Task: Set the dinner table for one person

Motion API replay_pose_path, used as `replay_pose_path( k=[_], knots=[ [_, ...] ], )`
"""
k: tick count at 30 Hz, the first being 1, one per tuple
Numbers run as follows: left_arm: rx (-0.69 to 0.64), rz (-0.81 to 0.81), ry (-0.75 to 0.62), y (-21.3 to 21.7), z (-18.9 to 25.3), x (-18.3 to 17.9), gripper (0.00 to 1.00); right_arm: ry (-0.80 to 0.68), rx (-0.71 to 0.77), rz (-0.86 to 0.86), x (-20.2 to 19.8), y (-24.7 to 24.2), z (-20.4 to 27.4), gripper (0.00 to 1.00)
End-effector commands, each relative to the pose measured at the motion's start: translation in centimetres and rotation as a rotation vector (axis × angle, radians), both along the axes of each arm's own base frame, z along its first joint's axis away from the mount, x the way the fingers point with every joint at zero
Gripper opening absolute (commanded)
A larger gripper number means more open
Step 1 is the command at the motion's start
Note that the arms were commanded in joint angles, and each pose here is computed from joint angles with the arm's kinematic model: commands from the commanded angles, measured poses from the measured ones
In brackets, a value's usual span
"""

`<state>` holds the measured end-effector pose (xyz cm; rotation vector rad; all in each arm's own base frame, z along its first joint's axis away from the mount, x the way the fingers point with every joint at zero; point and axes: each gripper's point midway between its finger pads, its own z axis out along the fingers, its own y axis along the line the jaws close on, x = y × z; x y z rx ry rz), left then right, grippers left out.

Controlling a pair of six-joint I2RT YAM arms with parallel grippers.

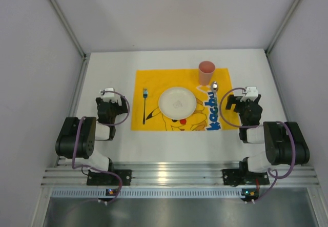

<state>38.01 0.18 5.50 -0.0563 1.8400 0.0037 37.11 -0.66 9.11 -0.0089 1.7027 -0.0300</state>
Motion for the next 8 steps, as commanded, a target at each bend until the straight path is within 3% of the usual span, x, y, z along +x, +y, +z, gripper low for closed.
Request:
replay_pose_path(
  k=[1, 8],
  knots=[
    [-0.010, -0.001, -0.108, -0.04, 2.72, 1.32, 0.99, -0.097, 0.002, 0.010, 1.08, 0.30, 2.88, 1.00],
    [-0.010, 0.001, -0.105, -0.01, 2.63, 1.30, 0.99, -0.097, 0.002, 0.010, 1.08, 0.29, 2.86, 1.00]
  ],
)
